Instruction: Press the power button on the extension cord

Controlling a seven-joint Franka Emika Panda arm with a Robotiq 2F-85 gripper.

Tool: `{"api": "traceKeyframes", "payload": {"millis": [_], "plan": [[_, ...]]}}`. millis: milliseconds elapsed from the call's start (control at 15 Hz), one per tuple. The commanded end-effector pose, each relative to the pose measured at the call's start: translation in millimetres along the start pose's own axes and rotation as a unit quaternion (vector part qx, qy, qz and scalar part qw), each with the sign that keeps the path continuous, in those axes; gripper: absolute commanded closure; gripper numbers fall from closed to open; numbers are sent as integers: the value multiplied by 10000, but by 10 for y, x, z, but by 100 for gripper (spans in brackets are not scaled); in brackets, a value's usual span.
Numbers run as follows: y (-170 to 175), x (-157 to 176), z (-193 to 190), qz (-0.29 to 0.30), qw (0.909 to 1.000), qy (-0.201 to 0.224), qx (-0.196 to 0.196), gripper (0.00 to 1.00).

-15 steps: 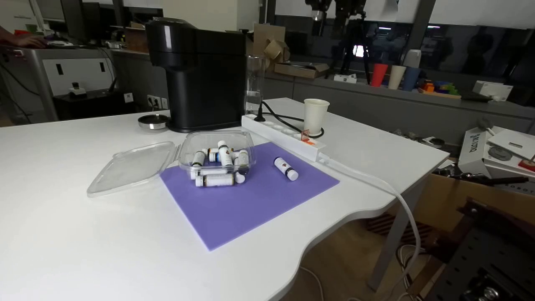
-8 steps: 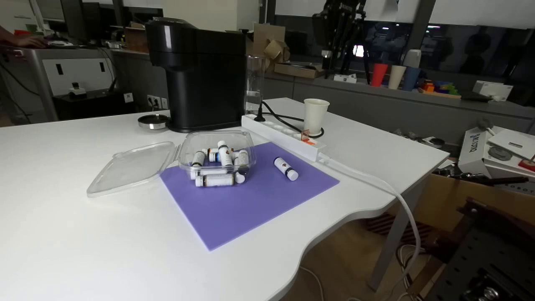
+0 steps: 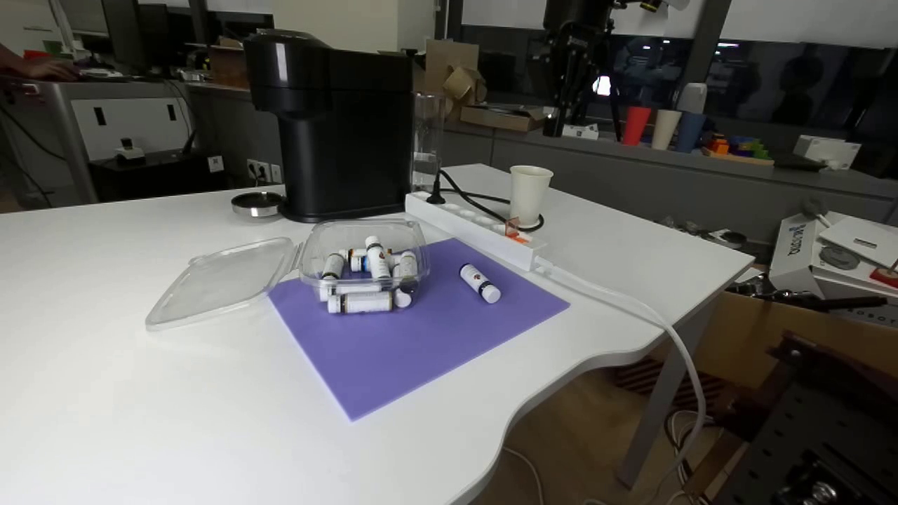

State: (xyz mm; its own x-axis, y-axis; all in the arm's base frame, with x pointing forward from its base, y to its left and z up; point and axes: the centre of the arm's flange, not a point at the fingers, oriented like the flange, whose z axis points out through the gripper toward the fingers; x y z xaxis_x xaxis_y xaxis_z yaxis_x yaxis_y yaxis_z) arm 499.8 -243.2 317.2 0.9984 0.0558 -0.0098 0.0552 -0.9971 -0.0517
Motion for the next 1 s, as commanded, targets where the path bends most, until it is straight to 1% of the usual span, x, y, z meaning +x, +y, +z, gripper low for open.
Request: {"api": "traceKeyframes", "payload": {"millis": [0, 333, 400, 733, 933], "plan": [[18, 8, -2, 11, 10000, 6, -3, 100], [1, 10, 16, -12, 10000, -13, 3, 100], [-26, 16, 42, -28, 10000, -11, -72, 100], [147, 146, 332, -54, 9994, 67, -338, 100], [221, 177, 545, -198, 9989, -14, -426, 100]]}}
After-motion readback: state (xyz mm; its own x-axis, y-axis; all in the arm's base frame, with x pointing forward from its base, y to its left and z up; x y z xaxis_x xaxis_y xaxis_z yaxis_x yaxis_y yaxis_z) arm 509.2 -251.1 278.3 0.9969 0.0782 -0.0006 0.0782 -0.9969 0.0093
